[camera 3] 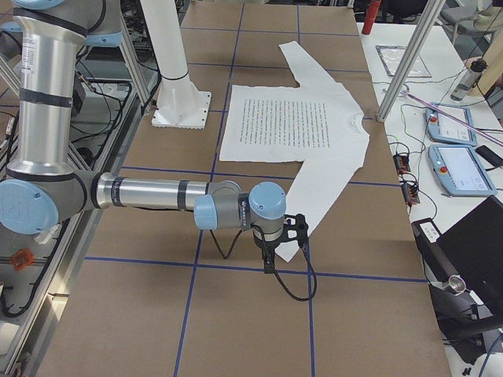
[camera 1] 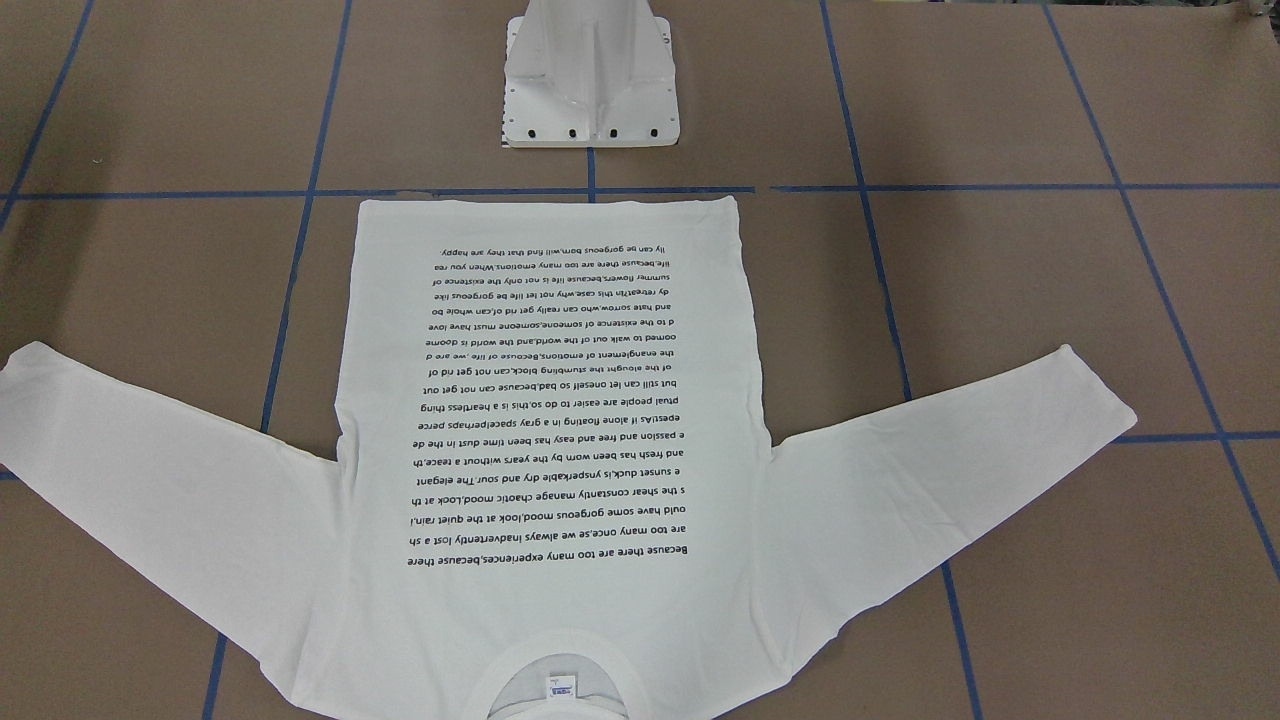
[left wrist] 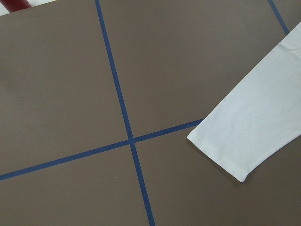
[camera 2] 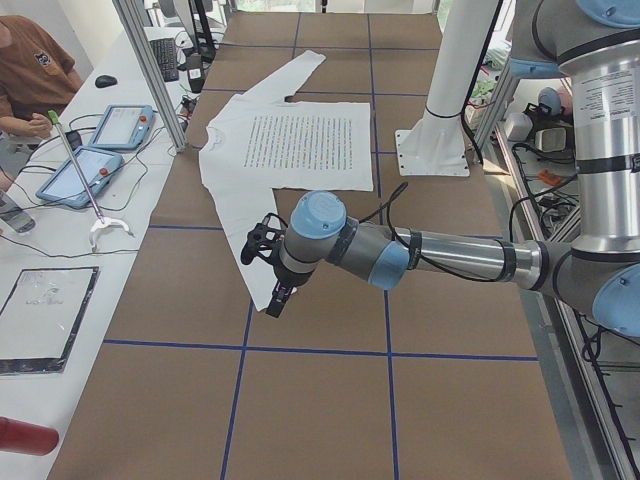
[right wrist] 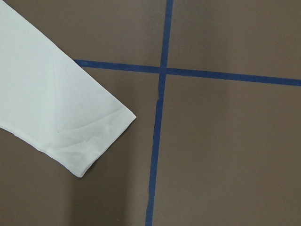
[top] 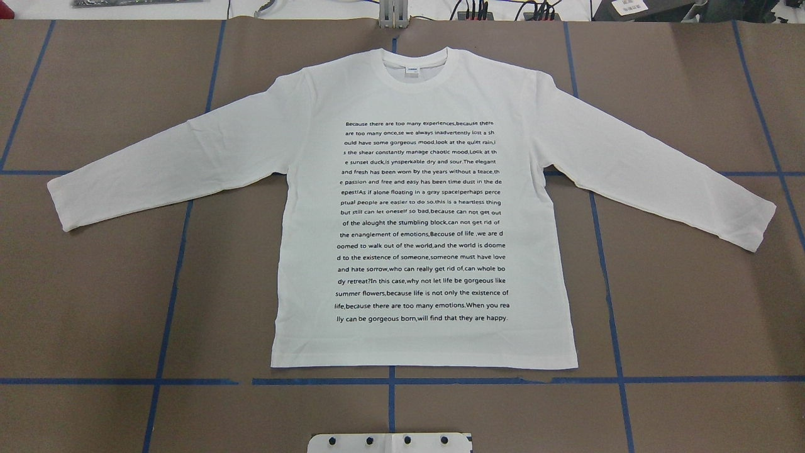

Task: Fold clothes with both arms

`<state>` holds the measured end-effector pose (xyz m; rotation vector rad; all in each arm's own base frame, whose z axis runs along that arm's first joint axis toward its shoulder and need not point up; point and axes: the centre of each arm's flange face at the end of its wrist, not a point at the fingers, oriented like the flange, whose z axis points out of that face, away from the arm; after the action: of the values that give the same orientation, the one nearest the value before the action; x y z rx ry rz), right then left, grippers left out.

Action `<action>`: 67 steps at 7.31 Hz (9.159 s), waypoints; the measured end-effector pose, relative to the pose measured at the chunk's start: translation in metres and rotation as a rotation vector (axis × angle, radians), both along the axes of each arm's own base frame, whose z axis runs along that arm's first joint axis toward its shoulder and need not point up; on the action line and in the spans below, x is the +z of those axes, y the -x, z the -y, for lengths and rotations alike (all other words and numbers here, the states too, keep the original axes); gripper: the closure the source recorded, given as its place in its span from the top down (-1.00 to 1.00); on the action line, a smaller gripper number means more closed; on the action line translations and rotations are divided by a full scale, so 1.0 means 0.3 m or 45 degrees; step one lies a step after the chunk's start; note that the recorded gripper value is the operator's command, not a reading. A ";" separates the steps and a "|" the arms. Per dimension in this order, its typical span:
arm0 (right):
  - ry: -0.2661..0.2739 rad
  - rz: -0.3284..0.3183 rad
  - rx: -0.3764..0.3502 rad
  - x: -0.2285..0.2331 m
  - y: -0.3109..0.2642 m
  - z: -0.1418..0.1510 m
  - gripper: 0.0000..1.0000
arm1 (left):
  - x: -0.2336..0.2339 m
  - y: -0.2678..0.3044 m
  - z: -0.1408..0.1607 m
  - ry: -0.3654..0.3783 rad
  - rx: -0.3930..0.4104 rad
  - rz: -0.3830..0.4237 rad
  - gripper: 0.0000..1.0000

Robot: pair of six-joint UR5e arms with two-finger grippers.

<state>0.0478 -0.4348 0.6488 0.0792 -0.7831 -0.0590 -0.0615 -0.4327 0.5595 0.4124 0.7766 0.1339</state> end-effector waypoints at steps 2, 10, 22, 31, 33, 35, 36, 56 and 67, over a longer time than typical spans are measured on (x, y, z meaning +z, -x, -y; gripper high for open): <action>0.003 0.025 -0.006 -0.005 0.009 0.000 1.00 | 0.011 -0.003 -0.001 0.008 0.002 -0.002 1.00; -0.048 0.065 -0.053 0.028 0.120 0.082 0.95 | -0.002 -0.007 -0.038 0.003 0.011 -0.023 1.00; 0.225 0.012 0.162 0.241 0.551 0.282 0.23 | -0.002 -0.017 -0.034 0.012 0.030 -0.066 1.00; 0.219 0.038 0.182 0.193 0.550 0.287 -1.00 | -0.030 -0.018 -0.027 0.009 0.017 -0.077 1.00; 0.177 0.095 0.239 0.023 0.560 0.313 -1.00 | -0.040 -0.018 -0.021 0.007 0.010 -0.082 1.00; 0.171 0.198 0.313 -0.241 0.652 0.345 -1.00 | -0.054 -0.018 -0.009 -0.009 0.012 -0.081 1.00; 0.185 0.267 0.332 -0.413 0.773 0.387 -1.00 | -0.059 -0.018 -0.006 -0.019 0.014 -0.080 1.00; 0.170 0.512 0.619 -1.996 2.332 0.398 0.47 | -0.066 -0.023 -0.008 -0.032 0.004 -0.091 1.00; 0.272 0.383 0.448 -1.227 1.149 0.156 0.64 | 0.251 -0.760 0.384 0.301 0.070 -0.088 0.65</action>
<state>-0.2967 -0.4816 0.2807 0.0218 -1.0608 0.3774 0.1665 -0.5479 0.6348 0.1724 0.8616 0.0778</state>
